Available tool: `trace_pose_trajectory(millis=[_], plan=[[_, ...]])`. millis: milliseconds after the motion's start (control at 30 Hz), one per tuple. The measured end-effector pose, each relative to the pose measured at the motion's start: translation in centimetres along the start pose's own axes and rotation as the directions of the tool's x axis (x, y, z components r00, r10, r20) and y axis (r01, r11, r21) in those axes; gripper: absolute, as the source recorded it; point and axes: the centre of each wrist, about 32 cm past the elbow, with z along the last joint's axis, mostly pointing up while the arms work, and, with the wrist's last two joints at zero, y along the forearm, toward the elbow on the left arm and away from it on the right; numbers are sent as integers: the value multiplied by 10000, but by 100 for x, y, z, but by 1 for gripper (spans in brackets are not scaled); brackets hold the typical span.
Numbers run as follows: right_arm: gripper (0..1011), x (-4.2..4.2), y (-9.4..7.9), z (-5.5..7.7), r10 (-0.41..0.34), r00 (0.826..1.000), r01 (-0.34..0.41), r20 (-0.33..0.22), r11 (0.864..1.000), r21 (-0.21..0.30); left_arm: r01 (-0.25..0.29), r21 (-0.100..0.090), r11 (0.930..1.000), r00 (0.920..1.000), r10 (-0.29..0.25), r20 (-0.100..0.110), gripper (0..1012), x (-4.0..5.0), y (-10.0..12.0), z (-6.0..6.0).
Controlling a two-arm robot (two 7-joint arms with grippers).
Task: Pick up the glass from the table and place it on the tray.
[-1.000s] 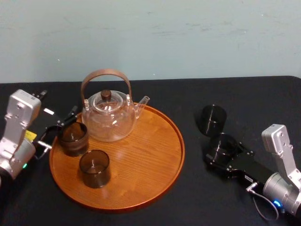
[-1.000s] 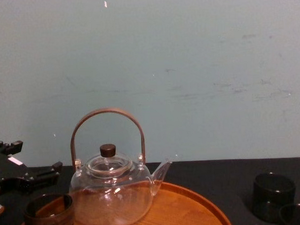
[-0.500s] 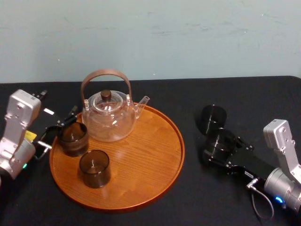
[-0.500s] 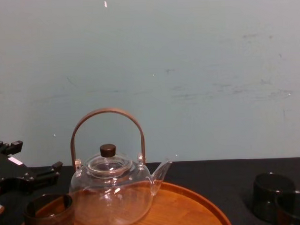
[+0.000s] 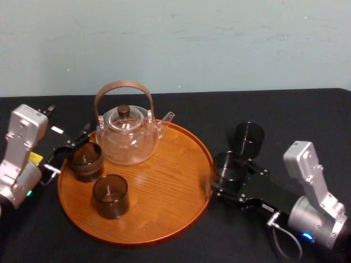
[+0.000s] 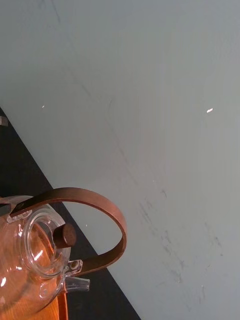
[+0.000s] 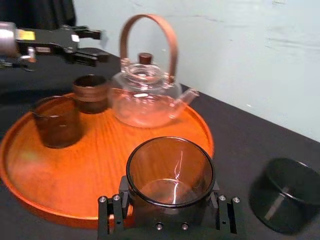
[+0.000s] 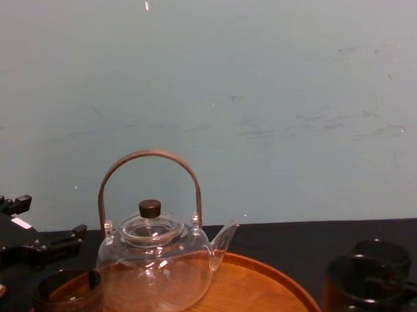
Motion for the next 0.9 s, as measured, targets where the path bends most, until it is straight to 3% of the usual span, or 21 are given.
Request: trace_pose_trajectory(millis=[467, 900], plan=[[905, -179, 306, 32, 1011, 9949, -1011, 25, 9948, 130, 0, 0, 10000, 10000, 0, -1, 1001, 0, 0, 0], [905, -252, 545, 57, 1583, 9872, -1585, 170, 9873, 113, 0, -1, 10000, 10000, 0, -1, 1001, 0, 0, 0]])
